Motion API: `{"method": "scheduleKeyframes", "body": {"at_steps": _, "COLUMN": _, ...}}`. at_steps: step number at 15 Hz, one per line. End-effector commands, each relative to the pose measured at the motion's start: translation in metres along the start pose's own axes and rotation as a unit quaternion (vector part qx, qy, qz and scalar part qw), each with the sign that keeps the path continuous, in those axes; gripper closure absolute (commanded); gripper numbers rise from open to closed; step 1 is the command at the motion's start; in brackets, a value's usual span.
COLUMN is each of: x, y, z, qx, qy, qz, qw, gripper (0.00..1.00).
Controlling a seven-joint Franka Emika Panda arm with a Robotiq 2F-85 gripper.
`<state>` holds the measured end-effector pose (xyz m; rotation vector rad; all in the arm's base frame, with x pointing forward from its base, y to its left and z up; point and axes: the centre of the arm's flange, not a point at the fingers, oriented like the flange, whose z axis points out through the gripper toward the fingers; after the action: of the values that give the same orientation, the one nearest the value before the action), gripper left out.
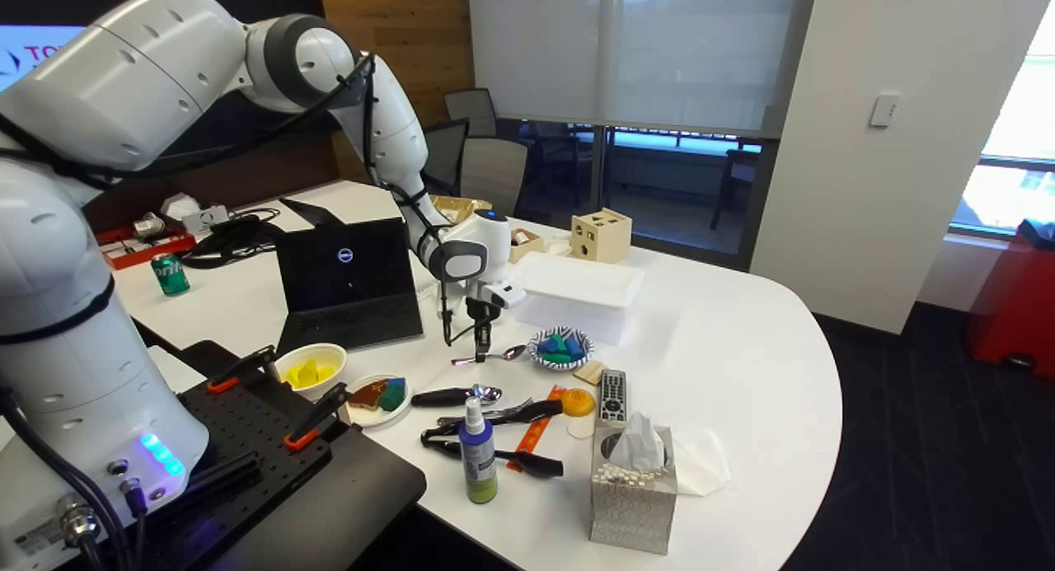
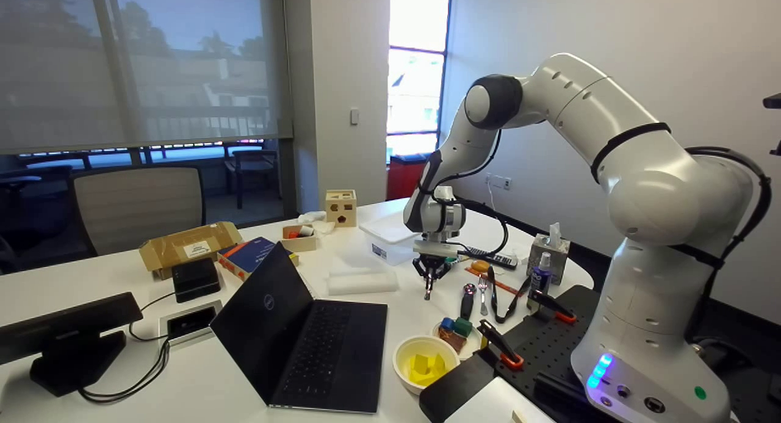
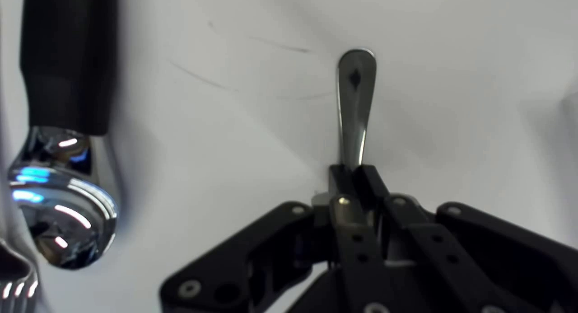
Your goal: Use the spoon to stir the bowl
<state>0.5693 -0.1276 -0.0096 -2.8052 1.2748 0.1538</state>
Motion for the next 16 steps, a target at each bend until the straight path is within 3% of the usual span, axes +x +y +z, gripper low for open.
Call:
{"method": "scheduleKeyframes", "body": {"at_steps": 1, "x": -0.006, "y": 0.002, "z": -0.006, "qx": 0.029, "qy": -0.012, "qz": -0.021, "qw": 0.9993, "gripper": 0.98}}
{"method": "scheduleKeyframes", "body": {"at_steps": 4, "x": -0.014, "y": 0.011, "z": -0.027, "qx": 0.085, "qy": -0.023, "qz": -0.050, "qw": 0.9948, "gripper": 0.98}}
{"method": "scheduleKeyframes", "body": {"at_steps": 7, "x": -0.015, "y": 0.031, "z": -0.050, "qx": 0.158, "qy": -0.041, "qz": -0.073, "qw": 0.9839, "gripper": 0.98}}
{"method": "scheduleKeyframes", "body": {"at_steps": 11, "x": 0.014, "y": 0.073, "z": -0.078, "qx": 0.243, "qy": -0.035, "qz": -0.078, "qw": 0.9663, "gripper": 0.98}}
{"method": "scheduleKeyframes", "body": {"at_steps": 16, "x": 0.061, "y": 0.112, "z": -0.084, "qx": 0.338, "qy": -0.046, "qz": -0.083, "qw": 0.9365, "gripper": 0.98}}
